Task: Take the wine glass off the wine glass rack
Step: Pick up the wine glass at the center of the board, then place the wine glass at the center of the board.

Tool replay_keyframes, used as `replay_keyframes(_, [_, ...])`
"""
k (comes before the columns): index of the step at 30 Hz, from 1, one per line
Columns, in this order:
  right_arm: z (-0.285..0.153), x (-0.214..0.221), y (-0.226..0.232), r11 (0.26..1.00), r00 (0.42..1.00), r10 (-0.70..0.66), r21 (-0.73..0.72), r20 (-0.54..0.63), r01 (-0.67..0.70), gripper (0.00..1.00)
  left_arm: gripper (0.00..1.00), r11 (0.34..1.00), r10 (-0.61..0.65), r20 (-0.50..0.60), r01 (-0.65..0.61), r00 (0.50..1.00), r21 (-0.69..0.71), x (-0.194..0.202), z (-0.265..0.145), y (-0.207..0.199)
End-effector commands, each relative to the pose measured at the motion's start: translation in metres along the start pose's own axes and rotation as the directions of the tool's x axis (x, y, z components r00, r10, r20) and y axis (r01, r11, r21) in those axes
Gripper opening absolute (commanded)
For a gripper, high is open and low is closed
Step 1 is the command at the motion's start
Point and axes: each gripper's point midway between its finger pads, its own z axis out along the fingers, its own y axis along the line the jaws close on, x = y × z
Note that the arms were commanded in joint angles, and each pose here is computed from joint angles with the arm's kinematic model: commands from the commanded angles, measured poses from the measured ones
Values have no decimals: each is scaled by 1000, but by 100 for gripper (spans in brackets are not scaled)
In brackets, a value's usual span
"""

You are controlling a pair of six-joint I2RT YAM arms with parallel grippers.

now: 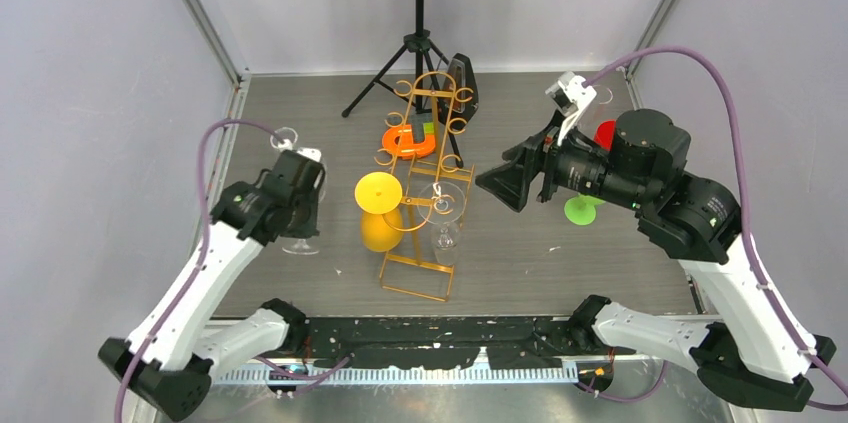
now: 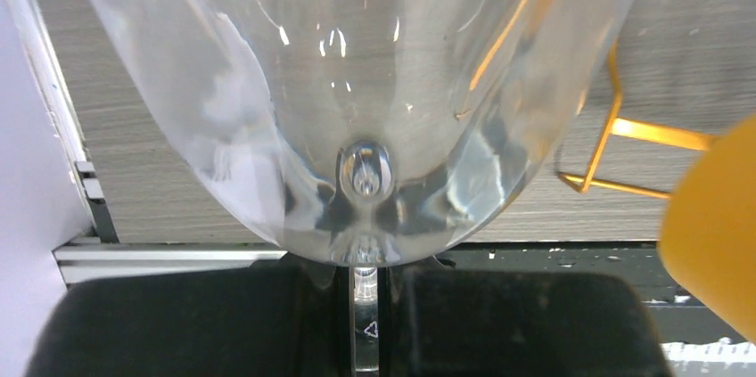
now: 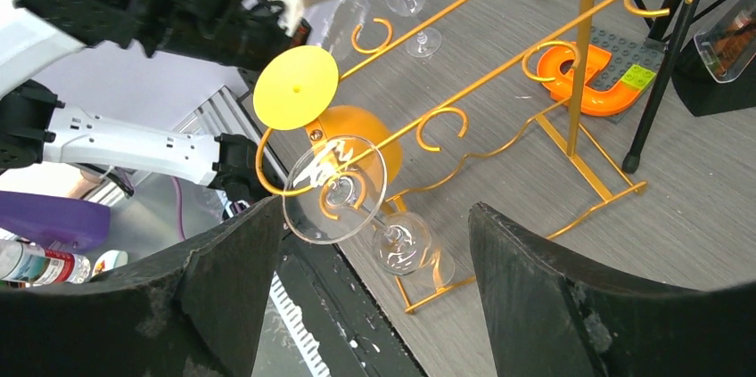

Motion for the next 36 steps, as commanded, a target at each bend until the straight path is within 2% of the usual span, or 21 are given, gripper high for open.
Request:
replay_keyframes(1, [-8, -29, 7, 999, 996, -41, -12, 76, 42, 82, 0, 1000, -28, 164, 25, 986, 19, -23, -51, 16])
replay_keyframes(7, [-11, -40, 18, 995, 994, -81, -55, 71, 85, 82, 0, 975, 14, 321, -84, 947, 204, -30, -107, 4])
replay_keyframes(12, [-15, -47, 31, 983, 989, -134, -116, 55, 140, 82, 0, 894, 40, 453, -234, 891, 382, -32, -163, -17])
replay_keyframes(15, [-12, -48, 40, 971, 986, -165, -172, 35, 169, 81, 0, 823, 67, 485, -323, 872, 466, -29, -190, -32])
replay_keyframes(19, [-14, -53, 57, 934, 973, -227, -275, 37, 229, 80, 0, 695, 93, 514, -425, 853, 580, -20, -213, -56])
replay_keyframes(23, [-14, -53, 76, 871, 953, -299, -391, 57, 297, 80, 0, 528, 119, 529, -505, 840, 683, -4, -232, -80])
replay_keyframes(29, [-5, -39, 108, 744, 887, -458, -521, 60, 419, 79, 0, 346, 171, 532, -556, 829, 756, 16, -249, -98])
replay_keyframes(31, [-2, -30, 126, 666, 844, -530, -574, 86, 477, 79, 0, 303, 198, 529, -565, 825, 768, 22, -251, -102])
replay_keyframes(33, [5, -28, 130, 634, 823, -558, -586, 105, 505, 79, 0, 256, 236, 533, -581, 813, 773, 31, -253, -104])
replay_keyframes(36, [10, -28, 137, 588, 802, -579, -606, 148, 536, 79, 0, 243, 281, 526, -590, 802, 770, 39, -248, -105])
